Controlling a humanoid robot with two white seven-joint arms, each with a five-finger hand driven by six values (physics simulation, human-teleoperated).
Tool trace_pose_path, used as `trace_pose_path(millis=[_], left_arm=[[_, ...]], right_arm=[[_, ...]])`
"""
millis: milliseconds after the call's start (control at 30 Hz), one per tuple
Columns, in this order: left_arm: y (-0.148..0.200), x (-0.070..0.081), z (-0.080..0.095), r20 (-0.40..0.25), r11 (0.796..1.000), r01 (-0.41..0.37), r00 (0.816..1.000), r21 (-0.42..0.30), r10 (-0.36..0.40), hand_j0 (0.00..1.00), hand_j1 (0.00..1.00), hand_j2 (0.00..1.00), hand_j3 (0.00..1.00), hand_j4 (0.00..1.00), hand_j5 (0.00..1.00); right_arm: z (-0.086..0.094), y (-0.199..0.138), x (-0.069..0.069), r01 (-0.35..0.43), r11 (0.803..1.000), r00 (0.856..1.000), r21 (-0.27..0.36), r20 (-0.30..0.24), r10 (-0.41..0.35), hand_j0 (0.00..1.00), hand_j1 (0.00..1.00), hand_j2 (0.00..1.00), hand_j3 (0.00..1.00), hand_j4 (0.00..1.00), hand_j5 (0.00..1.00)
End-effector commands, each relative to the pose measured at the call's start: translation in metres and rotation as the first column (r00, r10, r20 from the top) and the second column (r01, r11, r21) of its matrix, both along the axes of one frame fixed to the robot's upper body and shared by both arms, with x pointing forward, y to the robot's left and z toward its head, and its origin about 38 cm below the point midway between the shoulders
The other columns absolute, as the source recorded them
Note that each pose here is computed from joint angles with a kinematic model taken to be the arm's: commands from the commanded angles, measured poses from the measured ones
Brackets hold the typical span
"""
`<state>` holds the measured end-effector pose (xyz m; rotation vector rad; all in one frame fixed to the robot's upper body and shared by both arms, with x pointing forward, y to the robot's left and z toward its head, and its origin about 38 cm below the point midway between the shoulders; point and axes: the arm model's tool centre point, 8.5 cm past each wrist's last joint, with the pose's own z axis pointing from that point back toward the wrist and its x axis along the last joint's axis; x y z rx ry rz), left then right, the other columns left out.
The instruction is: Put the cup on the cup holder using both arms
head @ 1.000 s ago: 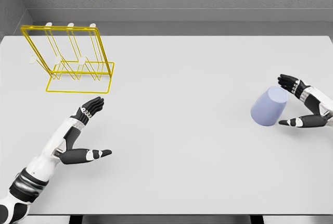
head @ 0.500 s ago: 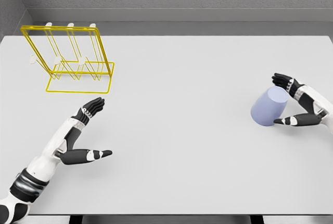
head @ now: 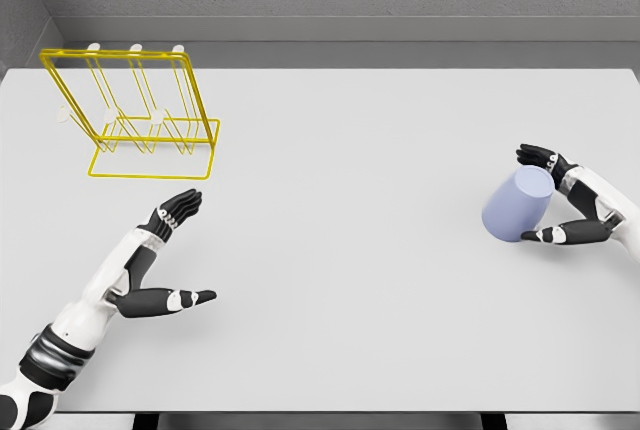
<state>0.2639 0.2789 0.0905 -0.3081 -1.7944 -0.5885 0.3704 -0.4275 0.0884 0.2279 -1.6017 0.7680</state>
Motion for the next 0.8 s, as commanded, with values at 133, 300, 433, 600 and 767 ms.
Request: trace_pose_path(millis=[133,300,433,600,767], left_arm=[[0.0001,0.0001,0.0009,0.001,1.000,-0.001,1.000,-0.004,0.001,1.00,1.00,1.00,1.00,1.00,1.00],[0.0009,0.0011,0.0021,0.006,1.000,0.001,1.000,0.002,-0.001,1.00,1.00,1.00,1.00,1.00,1.00],[-0.0005,0.0029,0.0027,0.009,1.000,-0.002,1.000,-0.006,0.002,1.00,1.00,1.00,1.00,1.00,1.00],[-0.0002,0.0042,0.0034,0.013,1.000,-0.006,1.000,-0.007,0.006,1.00,1.00,1.00,1.00,1.00,1.00],[-0.0016,0.0046,0.0040,0.015,1.000,-0.006,1.000,-0.013,0.006,1.00,1.00,1.00,1.00,1.00,1.00]], right_arm=[[-0.0011,0.0024,-0.0005,-0.007,1.000,1.000,0.004,-0.005,0.007,1.00,1.00,1.00,1.00,1.00,1.00],[-0.0034,0.0041,-0.0010,-0.013,1.000,1.000,0.002,-0.013,0.013,1.00,1.00,1.00,1.00,1.00,1.00],[-0.0024,0.0054,0.0016,-0.018,1.000,1.000,-0.002,-0.011,0.018,1.00,1.00,1.00,1.00,1.00,1.00],[-0.0026,0.0065,0.0018,-0.026,0.999,1.000,-0.019,-0.011,0.026,1.00,1.00,1.00,1.00,1.00,1.00],[-0.0069,0.0047,0.0004,-0.032,0.998,0.999,-0.055,-0.023,0.031,1.00,1.00,1.00,1.00,1.00,1.00]])
